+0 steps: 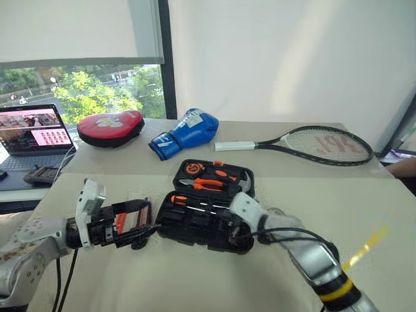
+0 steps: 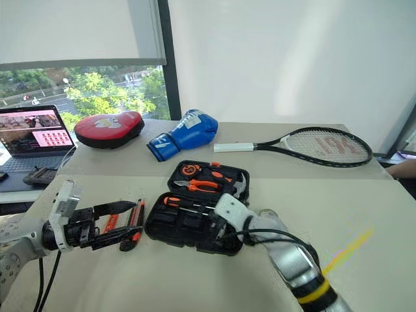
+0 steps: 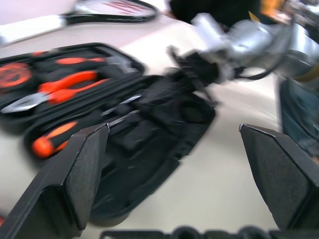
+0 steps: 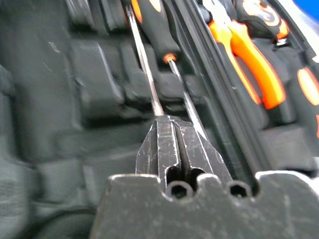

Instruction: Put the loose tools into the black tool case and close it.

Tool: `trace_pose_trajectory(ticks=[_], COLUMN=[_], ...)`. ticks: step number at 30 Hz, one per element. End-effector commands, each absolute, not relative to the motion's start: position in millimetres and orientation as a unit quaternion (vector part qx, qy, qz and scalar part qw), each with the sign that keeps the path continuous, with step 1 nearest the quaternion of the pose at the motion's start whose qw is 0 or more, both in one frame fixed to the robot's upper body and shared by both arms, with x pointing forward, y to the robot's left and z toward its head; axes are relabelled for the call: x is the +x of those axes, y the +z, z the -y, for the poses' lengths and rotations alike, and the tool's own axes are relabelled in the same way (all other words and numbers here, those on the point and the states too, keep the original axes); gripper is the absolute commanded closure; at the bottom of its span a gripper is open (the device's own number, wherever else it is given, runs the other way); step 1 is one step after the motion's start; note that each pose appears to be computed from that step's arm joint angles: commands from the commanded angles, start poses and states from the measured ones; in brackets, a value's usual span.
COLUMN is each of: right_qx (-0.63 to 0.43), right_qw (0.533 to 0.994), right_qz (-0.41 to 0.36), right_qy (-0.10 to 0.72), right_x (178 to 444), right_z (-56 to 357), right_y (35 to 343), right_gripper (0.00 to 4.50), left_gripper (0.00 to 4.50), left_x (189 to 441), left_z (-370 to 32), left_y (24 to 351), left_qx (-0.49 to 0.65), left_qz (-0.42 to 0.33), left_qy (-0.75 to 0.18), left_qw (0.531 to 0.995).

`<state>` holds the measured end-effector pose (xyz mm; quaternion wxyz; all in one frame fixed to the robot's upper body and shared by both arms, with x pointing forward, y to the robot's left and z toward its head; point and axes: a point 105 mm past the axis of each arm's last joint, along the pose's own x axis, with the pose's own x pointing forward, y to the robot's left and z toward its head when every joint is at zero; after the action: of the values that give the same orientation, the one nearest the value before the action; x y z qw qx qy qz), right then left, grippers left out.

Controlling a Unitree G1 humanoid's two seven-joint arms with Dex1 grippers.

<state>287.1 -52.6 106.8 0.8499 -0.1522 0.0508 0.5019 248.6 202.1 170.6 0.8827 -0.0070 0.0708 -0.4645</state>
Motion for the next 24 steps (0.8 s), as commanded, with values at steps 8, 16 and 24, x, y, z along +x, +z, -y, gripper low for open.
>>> trace_pose_trajectory(ticks=[8, 16, 24], right_qx=[-0.136, -0.167, -0.158], right_qw=[0.79, 0.81, 0.814], right_qz=[0.073, 0.031, 0.023], right_qy=[0.593, 0.561, 0.559], right_x=[236.3, 237.3, 226.4], right_z=[86.9, 110.2, 111.3], right_y=[218.3, 213.3, 208.6], right_gripper=[1.73, 0.04, 0.0], left_gripper=[0.0, 0.0, 1.69], left_x=[287.6, 282.7, 278.3], left_z=[-258.3, -262.3, -265.4], left_y=[143.5, 92.4, 72.1], left_qx=[0.015, 0.014, 0.01], left_qz=[-0.178, -0.287, -0.314], left_qy=[-0.12, -0.038, -0.026], left_qw=[0.977, 0.957, 0.949])
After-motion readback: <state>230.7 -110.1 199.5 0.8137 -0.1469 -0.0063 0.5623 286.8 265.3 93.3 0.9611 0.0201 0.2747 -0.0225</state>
